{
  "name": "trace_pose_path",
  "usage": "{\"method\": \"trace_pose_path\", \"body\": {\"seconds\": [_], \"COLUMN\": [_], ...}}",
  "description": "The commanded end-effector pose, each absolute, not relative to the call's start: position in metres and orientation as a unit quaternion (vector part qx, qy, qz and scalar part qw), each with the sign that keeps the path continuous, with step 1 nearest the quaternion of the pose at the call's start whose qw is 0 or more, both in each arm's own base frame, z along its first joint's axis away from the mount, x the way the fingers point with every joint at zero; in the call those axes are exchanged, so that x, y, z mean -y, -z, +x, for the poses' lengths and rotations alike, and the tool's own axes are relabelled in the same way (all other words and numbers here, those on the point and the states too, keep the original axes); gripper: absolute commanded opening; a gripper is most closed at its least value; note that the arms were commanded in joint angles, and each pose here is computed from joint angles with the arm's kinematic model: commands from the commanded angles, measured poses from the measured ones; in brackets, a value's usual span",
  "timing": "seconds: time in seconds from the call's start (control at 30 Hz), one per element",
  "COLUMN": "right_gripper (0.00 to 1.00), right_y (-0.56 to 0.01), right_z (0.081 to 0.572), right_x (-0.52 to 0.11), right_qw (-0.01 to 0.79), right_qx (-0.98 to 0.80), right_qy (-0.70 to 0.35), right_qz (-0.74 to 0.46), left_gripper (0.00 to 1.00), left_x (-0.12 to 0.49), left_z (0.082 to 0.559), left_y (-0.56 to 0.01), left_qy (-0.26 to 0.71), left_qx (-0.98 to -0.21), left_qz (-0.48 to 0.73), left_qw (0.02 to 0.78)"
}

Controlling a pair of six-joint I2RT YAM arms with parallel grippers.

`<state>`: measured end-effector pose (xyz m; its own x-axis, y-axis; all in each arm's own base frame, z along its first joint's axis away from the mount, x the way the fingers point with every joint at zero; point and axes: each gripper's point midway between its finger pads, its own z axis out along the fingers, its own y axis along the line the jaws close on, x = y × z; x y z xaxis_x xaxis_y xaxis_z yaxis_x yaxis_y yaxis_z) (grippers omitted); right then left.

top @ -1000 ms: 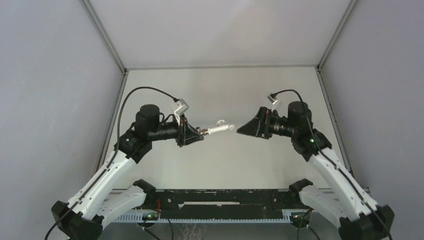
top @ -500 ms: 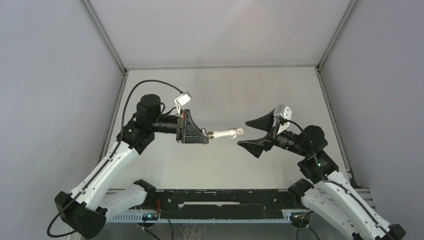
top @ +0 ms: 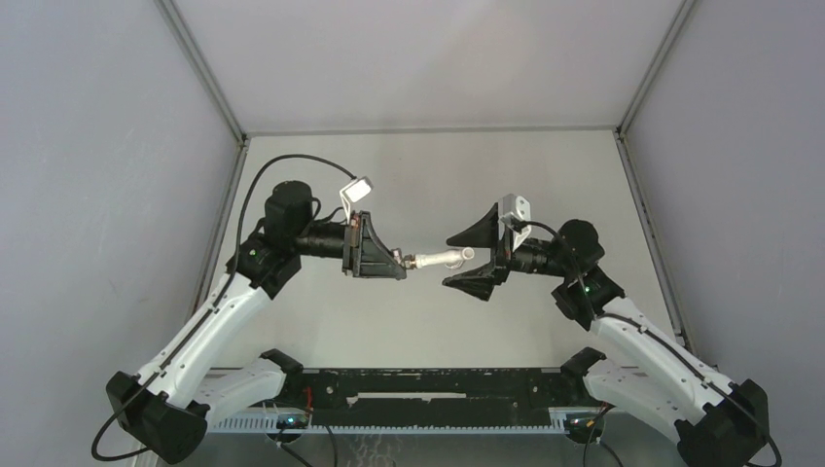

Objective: Install the water faucets

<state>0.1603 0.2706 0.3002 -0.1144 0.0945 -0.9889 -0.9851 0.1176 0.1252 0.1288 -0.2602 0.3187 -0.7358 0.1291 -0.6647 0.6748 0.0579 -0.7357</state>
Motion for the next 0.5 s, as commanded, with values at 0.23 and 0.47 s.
{"method": "trace_pose_path", "body": {"seconds": [0.23,0.47], "right_gripper": [0.73,0.79], "right_y": [-0.345,-0.342], "right_z": [0.133,0.125], "right_x": [-0.281,-0.295], "right_qw": [0.38,0.25], "right_qx": [-0.567,-0.606], "right_qy": [-0.654,-0.711], "right_qz": [-0.328,-0.253], "left_gripper": [0.0,0.0], "left_x": [0.254,0.256], "left_z": [0.18,0.196], "left_y": [-0.335,-0.337], "left_qy": [0.524,0.516], "left_qx": [-0.707,-0.695], "left_qz": [0.287,0.28], "left_qw": [0.378,0.416]}}
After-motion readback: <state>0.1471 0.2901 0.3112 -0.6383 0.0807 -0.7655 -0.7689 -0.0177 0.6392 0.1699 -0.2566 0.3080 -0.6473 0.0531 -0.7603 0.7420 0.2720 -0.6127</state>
